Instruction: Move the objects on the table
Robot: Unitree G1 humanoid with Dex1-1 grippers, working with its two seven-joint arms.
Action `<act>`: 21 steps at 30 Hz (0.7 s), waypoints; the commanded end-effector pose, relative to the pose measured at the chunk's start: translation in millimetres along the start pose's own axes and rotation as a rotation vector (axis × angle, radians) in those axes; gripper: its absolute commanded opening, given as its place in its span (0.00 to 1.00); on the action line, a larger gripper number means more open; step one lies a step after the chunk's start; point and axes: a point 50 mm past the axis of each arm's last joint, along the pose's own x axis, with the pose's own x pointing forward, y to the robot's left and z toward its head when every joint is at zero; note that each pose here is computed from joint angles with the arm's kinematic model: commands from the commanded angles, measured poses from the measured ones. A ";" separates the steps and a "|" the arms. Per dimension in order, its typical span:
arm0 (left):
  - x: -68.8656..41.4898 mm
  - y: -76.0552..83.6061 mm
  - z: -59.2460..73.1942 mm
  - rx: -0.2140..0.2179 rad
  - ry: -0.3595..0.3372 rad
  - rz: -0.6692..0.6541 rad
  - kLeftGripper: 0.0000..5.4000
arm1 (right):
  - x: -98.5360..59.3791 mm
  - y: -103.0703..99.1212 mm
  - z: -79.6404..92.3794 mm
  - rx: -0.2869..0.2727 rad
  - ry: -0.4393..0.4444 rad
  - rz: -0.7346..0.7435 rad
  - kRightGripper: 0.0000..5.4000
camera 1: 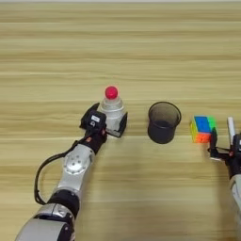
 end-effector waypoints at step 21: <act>5.1 -4.6 0.4 -0.019 -0.009 0.001 0.71 | -3.6 -1.1 1.4 -0.002 -0.001 -0.011 1.00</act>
